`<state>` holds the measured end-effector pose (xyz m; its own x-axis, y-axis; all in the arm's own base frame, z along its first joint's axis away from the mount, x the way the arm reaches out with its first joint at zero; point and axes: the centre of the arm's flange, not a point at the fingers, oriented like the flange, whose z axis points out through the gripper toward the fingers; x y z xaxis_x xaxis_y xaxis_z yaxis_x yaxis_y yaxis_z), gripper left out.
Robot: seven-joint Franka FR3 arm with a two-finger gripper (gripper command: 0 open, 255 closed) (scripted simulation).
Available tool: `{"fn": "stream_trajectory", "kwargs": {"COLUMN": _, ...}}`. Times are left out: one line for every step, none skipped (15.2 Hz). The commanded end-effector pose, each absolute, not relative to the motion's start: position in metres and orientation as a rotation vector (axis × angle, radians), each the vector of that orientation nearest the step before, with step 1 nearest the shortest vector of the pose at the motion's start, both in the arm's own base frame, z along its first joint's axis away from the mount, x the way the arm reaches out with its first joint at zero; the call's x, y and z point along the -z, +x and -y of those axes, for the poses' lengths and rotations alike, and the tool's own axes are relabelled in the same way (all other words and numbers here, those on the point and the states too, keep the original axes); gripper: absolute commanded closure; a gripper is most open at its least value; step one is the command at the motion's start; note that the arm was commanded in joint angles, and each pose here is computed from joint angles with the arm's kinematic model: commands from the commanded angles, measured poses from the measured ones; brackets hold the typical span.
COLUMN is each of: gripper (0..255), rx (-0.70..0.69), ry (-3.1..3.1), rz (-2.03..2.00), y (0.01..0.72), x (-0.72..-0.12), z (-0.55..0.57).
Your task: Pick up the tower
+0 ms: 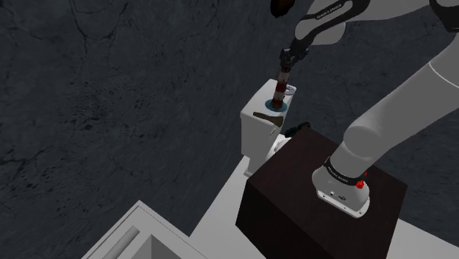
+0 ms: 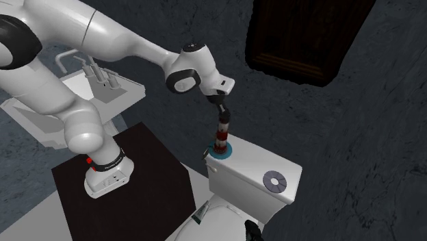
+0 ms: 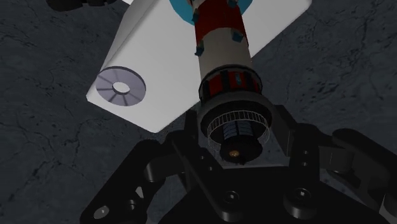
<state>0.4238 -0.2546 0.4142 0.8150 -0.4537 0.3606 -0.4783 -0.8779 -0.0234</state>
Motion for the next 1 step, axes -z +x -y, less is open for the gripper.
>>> {"fn": "stream_trajectory", "kwargs": {"gripper": 255, "rx": -0.557, "ry": 2.927, "rz": 0.753, "y": 0.4237, "x": -0.4178, "z": 0.2537}}
